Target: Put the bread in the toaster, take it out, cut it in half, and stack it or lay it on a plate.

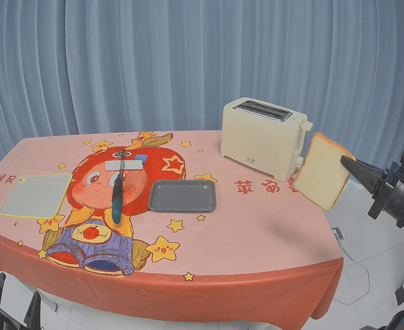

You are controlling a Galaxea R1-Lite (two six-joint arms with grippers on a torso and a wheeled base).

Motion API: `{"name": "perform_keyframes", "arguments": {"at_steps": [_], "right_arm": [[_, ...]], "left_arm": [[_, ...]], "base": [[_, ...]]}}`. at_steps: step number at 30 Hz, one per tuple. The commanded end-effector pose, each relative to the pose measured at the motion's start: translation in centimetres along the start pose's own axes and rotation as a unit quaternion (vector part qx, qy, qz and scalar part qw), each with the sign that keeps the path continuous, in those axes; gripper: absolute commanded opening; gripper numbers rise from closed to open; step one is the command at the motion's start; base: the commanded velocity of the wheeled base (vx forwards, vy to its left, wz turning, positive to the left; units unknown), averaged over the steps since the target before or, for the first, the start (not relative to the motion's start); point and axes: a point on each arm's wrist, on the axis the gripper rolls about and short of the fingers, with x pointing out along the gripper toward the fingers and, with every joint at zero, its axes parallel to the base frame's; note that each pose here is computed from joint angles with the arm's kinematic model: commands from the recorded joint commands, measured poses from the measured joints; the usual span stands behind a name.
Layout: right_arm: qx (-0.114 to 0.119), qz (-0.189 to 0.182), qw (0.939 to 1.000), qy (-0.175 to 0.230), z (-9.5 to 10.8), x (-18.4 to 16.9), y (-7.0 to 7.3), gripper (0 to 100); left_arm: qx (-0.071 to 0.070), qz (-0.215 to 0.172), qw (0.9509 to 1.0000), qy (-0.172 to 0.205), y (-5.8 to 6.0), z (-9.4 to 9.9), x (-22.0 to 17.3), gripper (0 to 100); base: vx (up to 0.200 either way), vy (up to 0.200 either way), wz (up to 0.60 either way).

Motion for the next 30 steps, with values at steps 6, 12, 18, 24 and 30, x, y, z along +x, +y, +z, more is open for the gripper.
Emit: {"name": "perform_keyframes", "arguments": {"at_steps": [6,12,18,24,30], "right_arm": [[0.001,-0.001,1.0,0.002,-0.09,0.06,-0.04,0],[0.001,-0.001,1.0,0.005,-0.2,0.06,-0.05,0],[0.001,-0.001,1.0,0.007,-0.31,0.06,-0.07,0],[0.002,-0.002,1.0,0.008,-0.35,0.05,-0.08,0],[0.002,-0.001,1.0,0.008,-0.36,0.05,-0.05,0]], "left_arm": [[0.0,0.0,1.0,0.001,-0.01,-0.51,0.01,100],[0.001,0.0,1.0,0.001,-0.01,-0.51,0.01,100],[0.001,0.0,1.0,0.002,-0.01,-0.52,0.01,100],[0.0,0.0,1.0,0.001,-0.01,-0.51,0.01,100],[0.0,0.001,1.0,0.002,0.0,-0.52,0.01,100]], "base": [[0.0,0.2,0.0],[0.0,0.2,0.0],[0.0,0.2,0.0],[0.0,0.2,0.0],[0.0,0.2,0.0]]}}
